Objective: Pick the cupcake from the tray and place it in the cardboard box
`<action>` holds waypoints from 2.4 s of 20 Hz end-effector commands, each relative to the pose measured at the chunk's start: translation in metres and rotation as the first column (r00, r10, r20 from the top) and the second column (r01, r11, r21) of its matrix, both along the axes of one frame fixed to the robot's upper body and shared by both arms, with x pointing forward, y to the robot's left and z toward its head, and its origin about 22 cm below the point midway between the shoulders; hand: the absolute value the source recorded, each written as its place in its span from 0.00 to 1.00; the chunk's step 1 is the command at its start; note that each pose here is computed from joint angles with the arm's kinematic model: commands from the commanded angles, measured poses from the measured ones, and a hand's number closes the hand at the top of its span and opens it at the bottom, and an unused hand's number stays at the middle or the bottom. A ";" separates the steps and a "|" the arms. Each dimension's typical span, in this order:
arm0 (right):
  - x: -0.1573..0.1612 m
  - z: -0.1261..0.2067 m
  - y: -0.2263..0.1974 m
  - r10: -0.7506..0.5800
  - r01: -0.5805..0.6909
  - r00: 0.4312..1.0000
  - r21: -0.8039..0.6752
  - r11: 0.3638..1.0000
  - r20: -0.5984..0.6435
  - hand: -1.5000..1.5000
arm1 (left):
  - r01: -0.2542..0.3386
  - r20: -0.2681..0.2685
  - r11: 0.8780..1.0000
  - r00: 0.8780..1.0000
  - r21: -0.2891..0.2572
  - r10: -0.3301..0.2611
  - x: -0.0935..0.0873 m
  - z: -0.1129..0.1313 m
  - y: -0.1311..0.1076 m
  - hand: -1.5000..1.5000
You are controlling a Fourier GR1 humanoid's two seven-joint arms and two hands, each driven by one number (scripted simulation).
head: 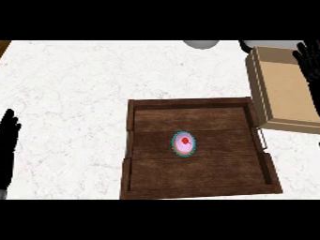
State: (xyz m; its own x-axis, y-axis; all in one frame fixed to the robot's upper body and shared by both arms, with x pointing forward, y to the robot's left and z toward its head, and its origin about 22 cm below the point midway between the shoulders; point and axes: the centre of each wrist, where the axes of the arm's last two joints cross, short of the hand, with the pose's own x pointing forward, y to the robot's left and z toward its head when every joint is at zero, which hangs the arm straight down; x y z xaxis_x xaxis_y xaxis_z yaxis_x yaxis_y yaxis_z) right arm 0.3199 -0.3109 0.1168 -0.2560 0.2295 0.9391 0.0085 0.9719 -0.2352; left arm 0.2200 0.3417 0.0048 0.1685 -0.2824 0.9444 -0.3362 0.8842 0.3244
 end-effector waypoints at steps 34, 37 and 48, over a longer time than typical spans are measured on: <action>-0.172 0.047 0.231 -0.121 -0.183 0.951 -0.835 0.519 -0.284 0.00 | 0.639 0.069 0.768 0.769 -0.044 -0.635 0.055 0.028 -0.139 0.50; -0.161 0.043 0.233 -0.137 -0.201 0.938 -0.825 0.528 -0.317 0.00 | 0.627 0.096 0.778 0.777 -0.035 -0.622 0.078 0.047 -0.127 0.50; -0.112 0.010 0.245 -0.196 -0.231 0.906 -0.827 0.513 -0.375 0.00 | 0.646 0.090 0.762 0.762 -0.042 -0.641 0.064 0.028 -0.138 0.50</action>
State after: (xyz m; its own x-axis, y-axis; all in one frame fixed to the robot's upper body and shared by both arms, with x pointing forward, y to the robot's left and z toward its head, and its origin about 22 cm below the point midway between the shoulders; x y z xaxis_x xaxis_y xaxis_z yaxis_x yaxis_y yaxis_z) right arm 0.1985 -0.0677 0.1277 -0.0440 0.9350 0.3520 -0.2608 0.3294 -0.9075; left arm 0.2814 0.2108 0.0361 -0.0921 -0.2420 0.9659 0.3001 0.9182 0.2587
